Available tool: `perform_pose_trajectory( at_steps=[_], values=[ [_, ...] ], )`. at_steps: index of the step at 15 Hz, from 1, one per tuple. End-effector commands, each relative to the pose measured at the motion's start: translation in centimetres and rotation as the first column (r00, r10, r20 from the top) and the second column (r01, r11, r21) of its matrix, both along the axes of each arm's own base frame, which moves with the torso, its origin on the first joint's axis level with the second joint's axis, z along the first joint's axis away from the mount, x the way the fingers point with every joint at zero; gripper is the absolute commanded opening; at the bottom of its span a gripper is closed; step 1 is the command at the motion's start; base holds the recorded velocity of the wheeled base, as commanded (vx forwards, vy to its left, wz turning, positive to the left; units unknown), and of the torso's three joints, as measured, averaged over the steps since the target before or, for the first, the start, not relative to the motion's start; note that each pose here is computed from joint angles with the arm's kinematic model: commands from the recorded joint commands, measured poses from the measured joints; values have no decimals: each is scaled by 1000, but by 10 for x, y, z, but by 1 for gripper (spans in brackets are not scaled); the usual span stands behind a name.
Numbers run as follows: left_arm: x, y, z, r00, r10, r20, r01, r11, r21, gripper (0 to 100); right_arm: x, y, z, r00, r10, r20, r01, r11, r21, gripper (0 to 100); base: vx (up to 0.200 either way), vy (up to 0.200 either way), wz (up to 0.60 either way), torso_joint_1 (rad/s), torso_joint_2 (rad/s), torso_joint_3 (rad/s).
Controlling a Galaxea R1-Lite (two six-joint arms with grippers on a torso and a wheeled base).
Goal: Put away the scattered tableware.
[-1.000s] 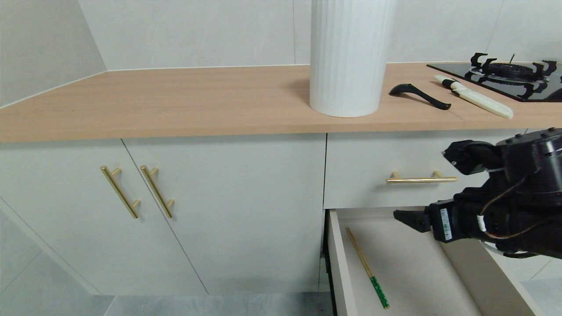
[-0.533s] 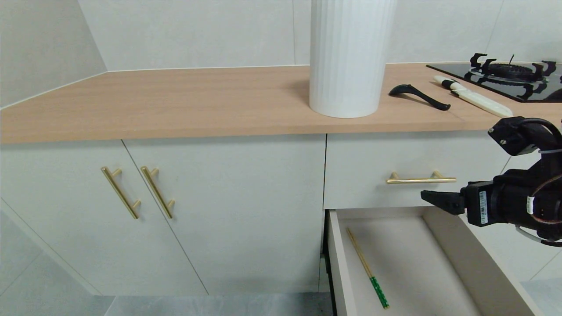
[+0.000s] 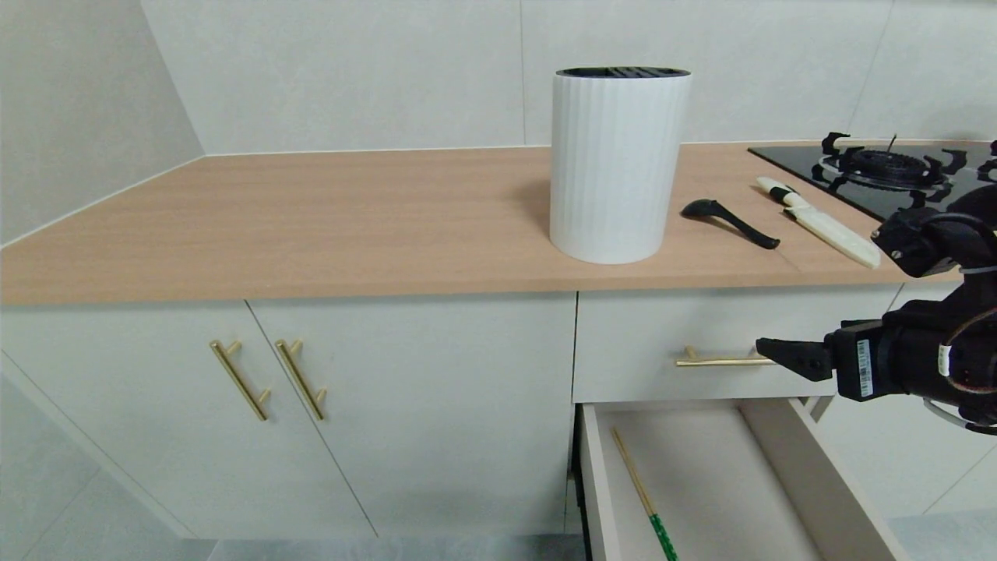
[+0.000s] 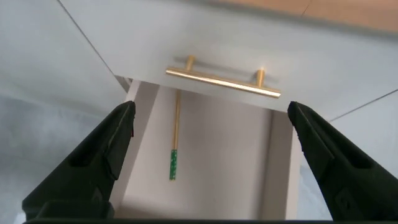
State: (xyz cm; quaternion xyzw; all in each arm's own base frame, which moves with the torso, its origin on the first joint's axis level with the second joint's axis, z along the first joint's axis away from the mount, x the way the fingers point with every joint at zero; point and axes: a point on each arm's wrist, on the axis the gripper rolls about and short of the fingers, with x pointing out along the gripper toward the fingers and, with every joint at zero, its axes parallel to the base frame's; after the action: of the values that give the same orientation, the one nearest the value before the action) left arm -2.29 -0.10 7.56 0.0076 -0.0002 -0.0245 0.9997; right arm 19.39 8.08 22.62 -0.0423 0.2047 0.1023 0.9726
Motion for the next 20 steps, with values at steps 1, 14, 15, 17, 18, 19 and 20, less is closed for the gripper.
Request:
perform_pose_trajectory(
  at_steps=[1, 14, 15, 17, 18, 19, 20],
  values=[
    [0, 0, 0, 1000, 0, -2, 0, 1000, 0, 100, 1, 1, -2, 1000, 2, -9, -2, 1000, -4, 100, 0, 0, 0, 163, -471, -286],
    [0, 0, 0, 1000, 0, -2, 0, 1000, 0, 100, 7, -1, -8, 1000, -10, -30, 10, 1000, -9, 100, 0, 0, 0, 192, -467, -272],
    [0, 0, 0, 1000, 0, -2, 0, 1000, 0, 100, 10, -4, -7, 999, -24, -29, 24, 1000, -10, 100, 0, 0, 0, 66, -139, -76],
    [0, 0, 0, 1000, 0, -2, 0, 1000, 0, 100, 17, -14, -8, 999, -40, -8, 40, 999, -33, 100, 0, 0, 0, 16, -38, -21],
    [0, 0, 0, 1000, 0, -2, 0, 1000, 0, 100, 22, -17, -8, 1000, -23, 11, 24, 999, -29, 100, 0, 0, 0, 0, 0, 0],
    [0, 0, 0, 1000, 0, 0, 0, 1000, 0, 100, 27, -17, -9, 1000, -12, 18, 12, 1000, -25, 100, 0, 0, 0, 0, 0, 0],
    [0, 0, 0, 1000, 0, -2, 0, 1000, 0, 100, 37, -15, -9, 1000, 0, 31, 1, 1000, -15, 100, 0, 0, 0, 0, 0, 0]
  ],
)
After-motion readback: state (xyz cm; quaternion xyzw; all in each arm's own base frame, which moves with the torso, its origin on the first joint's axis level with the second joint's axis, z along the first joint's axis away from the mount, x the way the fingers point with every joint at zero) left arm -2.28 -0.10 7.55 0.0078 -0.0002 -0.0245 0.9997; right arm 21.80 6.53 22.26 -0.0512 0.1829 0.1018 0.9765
